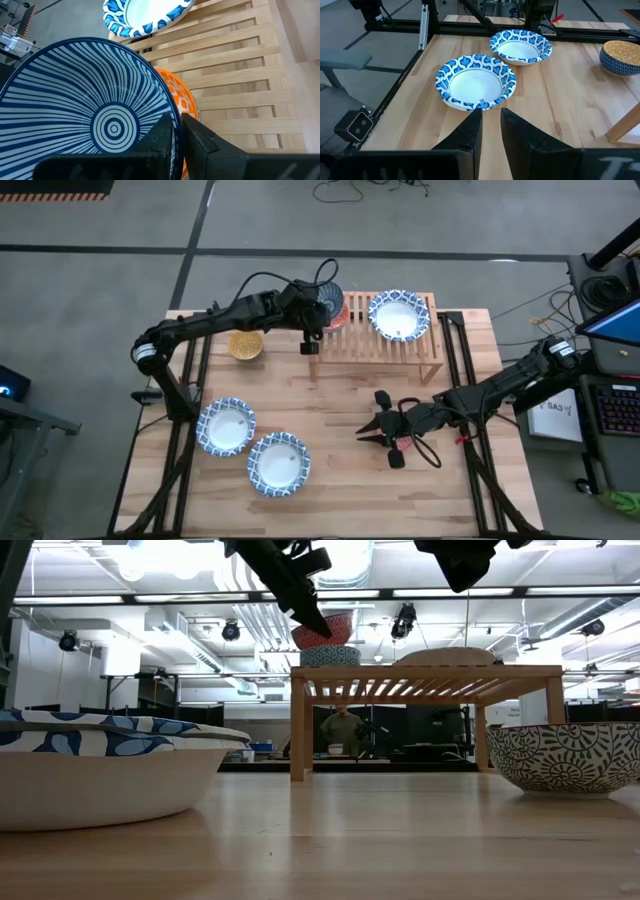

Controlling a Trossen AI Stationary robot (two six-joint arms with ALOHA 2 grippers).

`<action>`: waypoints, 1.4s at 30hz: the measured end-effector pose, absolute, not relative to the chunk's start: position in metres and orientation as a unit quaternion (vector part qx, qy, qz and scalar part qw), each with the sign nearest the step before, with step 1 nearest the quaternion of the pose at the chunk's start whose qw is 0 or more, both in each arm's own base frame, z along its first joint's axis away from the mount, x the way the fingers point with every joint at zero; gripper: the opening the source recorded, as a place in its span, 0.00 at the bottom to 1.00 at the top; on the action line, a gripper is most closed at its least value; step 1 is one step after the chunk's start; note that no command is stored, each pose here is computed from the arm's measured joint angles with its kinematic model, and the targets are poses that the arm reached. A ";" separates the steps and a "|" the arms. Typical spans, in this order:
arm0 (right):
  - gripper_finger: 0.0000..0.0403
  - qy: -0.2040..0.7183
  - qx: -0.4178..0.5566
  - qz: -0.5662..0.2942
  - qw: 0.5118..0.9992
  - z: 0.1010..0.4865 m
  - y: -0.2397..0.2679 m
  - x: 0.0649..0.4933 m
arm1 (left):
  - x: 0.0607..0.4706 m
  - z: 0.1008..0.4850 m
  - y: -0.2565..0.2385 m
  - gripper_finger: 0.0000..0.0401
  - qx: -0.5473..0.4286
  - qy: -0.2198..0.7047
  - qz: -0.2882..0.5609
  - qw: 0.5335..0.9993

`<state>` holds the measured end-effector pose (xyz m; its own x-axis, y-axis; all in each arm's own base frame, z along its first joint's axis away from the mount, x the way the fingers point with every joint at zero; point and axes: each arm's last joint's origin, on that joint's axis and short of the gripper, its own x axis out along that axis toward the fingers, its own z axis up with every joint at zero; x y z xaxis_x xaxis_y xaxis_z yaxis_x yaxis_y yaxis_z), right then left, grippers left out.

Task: Place and stack bowls onto a shelf
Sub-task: Stack the blue patterned bowl on top of the orange patterned bowl on the shelf

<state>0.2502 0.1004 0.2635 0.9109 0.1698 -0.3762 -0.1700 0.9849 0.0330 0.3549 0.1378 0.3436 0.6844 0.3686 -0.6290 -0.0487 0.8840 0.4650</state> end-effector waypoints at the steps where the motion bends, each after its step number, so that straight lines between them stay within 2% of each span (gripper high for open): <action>1: 0.15 0.192 0.000 0.087 0.977 0.263 0.100 0.250 | 0.355 0.344 0.138 0.03 0.211 0.380 0.117 0.893; 23: 0.15 0.192 0.000 0.087 0.977 0.263 0.100 0.250 | 0.355 0.343 0.138 0.04 0.207 0.381 0.117 0.894; 42: 0.15 0.192 0.000 0.087 0.977 0.263 0.100 0.250 | 0.355 0.344 0.137 0.23 0.211 0.376 0.118 0.895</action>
